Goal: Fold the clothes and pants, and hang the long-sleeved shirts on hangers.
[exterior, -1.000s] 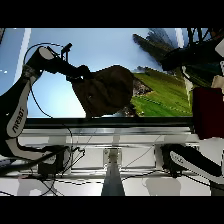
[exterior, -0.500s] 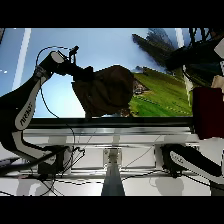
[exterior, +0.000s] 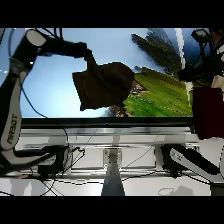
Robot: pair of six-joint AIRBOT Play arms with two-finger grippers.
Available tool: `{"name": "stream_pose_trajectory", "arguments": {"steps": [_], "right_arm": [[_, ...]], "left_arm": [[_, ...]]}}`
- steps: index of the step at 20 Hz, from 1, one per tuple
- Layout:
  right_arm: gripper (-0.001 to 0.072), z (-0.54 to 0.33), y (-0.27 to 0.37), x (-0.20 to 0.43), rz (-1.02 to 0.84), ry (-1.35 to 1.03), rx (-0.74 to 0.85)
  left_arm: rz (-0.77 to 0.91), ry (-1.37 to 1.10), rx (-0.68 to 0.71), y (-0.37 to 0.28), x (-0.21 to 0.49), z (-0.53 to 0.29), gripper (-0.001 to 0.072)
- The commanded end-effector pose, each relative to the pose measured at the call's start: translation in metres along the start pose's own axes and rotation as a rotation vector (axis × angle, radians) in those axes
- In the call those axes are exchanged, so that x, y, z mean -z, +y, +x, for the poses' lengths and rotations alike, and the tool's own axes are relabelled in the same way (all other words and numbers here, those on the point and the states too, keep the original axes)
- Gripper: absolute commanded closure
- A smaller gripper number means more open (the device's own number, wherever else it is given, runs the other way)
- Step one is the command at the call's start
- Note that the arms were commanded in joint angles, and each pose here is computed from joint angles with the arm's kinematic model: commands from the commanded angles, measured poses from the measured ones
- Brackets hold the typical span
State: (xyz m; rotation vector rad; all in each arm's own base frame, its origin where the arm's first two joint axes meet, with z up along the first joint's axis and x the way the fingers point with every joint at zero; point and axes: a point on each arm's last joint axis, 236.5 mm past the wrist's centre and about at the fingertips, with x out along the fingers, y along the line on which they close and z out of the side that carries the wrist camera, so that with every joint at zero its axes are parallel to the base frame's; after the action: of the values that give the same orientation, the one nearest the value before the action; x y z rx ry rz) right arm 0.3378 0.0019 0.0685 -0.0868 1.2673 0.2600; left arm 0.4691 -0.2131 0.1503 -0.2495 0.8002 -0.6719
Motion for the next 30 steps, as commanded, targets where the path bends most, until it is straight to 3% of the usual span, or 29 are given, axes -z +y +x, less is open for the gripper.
{"name": "stream_pose_trajectory", "arguments": {"steps": [1, 5, 8, 11, 12, 13, 14, 18, 22, 26, 30], "right_arm": [[0.0703, 0.047, 0.035, 0.029, 0.145, 0.042, -0.219], [0.0676, 0.062, 0.069, -0.002, 0.306, -0.112, -0.395], [0.0507, 0.052, 0.075, -0.030, 0.373, -0.216, -0.458], [0.0501, 0.050, 0.079, -0.035, 0.384, -0.231, -0.477], [0.0391, 0.049, 0.084, -0.036, 0.379, -0.233, -0.484], [0.0217, 0.049, 0.091, -0.040, 0.367, -0.242, -0.490], [0.0105, 0.050, 0.102, -0.042, 0.348, -0.243, -0.502], [0.0091, 0.066, 0.147, -0.050, 0.169, -0.266, -0.444], [0.0091, 0.109, 0.208, -0.014, -0.103, -0.128, -0.406], [0.0091, 0.135, 0.275, 0.034, -0.534, -0.051, -0.442], [0.0092, 0.149, 0.295, 0.051, -0.908, -0.087, -0.347]], "left_arm": [[0.195, -0.207, 0.017, -0.064, -0.050, -0.080, 0.0694], [0.364, -0.532, 0.035, -0.145, -0.095, -0.176, 0.0694], [0.407, -0.816, 0.064, -0.197, -0.121, -0.260, 0.0694], [0.461, -0.988, 0.042, -0.218, -0.127, -0.322, 0.0693], [0.481, -0.997, 0.022, -0.218, -0.125, -0.330, 0.0693], [0.508, -0.983, -0.002, -0.216, -0.122, -0.329, 0.0693], [0.534, -0.949, -0.023, -0.213, -0.117, -0.323, 0.0693], [0.615, -0.800, -0.133, -0.186, -0.102, -0.288, 0.0693], [0.667, -0.641, -0.221, -0.155, -0.089, -0.253, 0.0693], [0.704, -0.536, -0.302, -0.127, -0.083, -0.229, 0.0693], [0.723, -0.521, -0.341, -0.118, -0.085, -0.227, 0.0693]]}}
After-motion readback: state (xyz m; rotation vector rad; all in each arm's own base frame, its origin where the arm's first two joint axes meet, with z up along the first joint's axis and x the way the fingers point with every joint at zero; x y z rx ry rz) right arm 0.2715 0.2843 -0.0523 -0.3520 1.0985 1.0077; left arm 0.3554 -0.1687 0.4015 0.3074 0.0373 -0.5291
